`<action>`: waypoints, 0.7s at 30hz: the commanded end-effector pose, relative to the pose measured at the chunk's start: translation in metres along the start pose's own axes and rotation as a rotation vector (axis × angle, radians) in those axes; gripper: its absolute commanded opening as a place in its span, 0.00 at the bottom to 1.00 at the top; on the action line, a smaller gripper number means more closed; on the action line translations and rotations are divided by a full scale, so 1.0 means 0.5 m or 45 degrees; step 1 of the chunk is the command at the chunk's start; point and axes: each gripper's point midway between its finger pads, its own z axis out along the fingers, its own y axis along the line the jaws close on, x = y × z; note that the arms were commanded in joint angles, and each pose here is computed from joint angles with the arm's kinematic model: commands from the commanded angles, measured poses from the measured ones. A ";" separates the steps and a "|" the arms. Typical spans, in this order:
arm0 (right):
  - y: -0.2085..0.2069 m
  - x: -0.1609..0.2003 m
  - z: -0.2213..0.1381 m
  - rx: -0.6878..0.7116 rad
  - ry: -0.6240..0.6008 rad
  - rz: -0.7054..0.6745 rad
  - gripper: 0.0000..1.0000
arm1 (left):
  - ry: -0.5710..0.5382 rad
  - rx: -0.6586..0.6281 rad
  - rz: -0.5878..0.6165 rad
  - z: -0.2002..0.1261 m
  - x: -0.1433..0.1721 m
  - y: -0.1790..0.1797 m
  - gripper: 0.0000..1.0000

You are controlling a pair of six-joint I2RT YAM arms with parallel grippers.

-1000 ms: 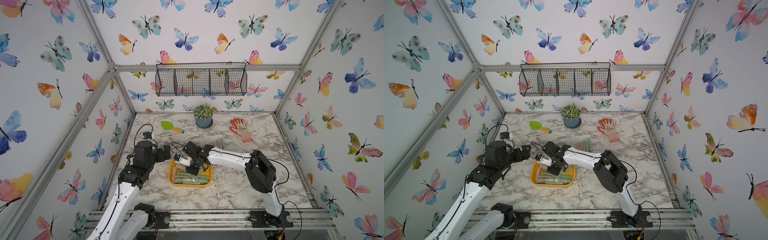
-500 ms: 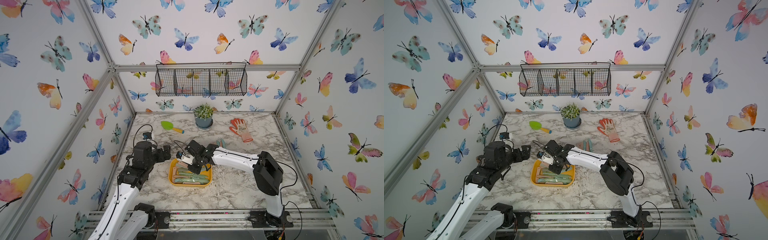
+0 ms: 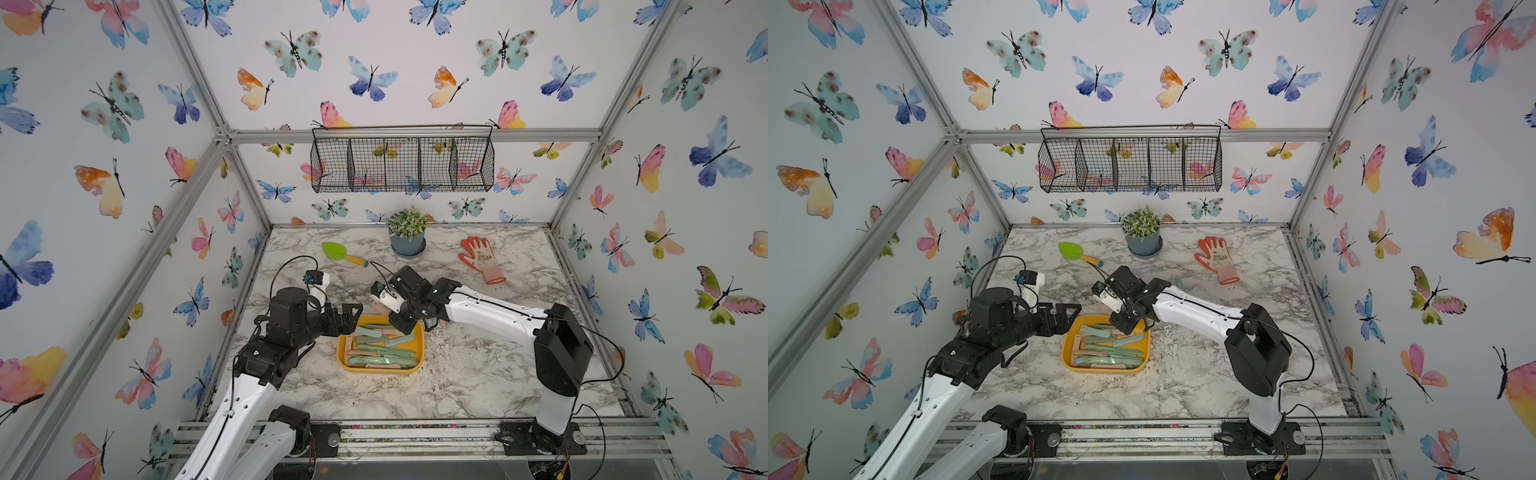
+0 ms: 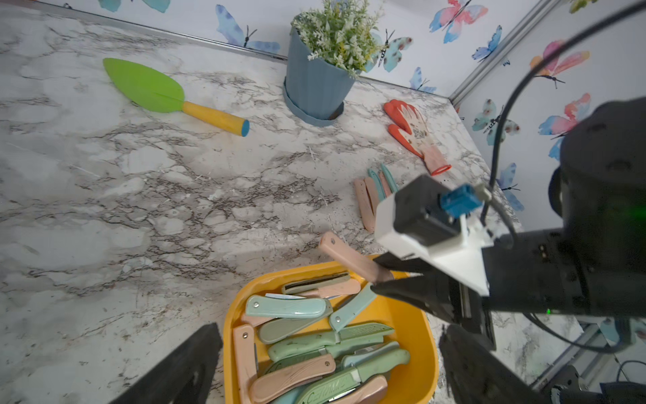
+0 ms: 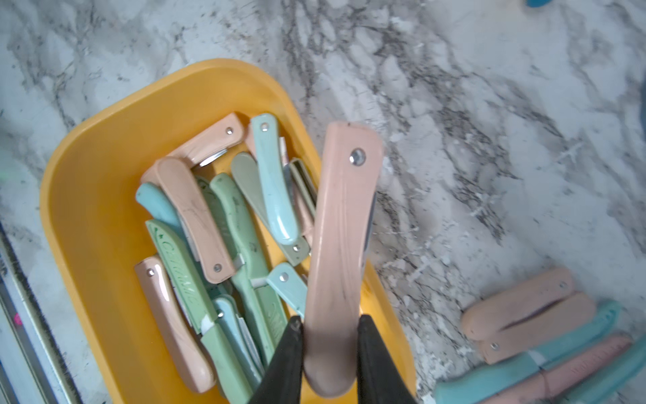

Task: Take the fruit knife out of the storage box
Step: Pick up the fruit knife from the storage box, then place the fruit knife at the center of the board.

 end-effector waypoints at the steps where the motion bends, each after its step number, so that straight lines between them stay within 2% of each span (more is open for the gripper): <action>1: -0.065 -0.003 -0.040 0.090 -0.071 0.157 0.23 | 0.034 0.036 0.008 0.009 0.014 -0.006 0.98; 7: -0.194 0.068 -0.072 0.257 -0.055 0.429 0.23 | 0.024 0.021 0.006 0.013 0.008 -0.002 0.98; 13: -0.286 0.162 -0.090 0.368 -0.043 0.694 0.23 | 0.033 -0.008 -0.002 0.018 0.009 0.007 0.98; 17: -0.319 0.218 -0.082 0.359 -0.021 0.824 0.23 | 0.029 -0.024 -0.004 0.018 0.006 0.012 0.98; 21: -0.328 0.258 -0.056 0.336 0.027 0.871 0.23 | 0.022 -0.040 -0.006 0.017 0.004 0.017 0.98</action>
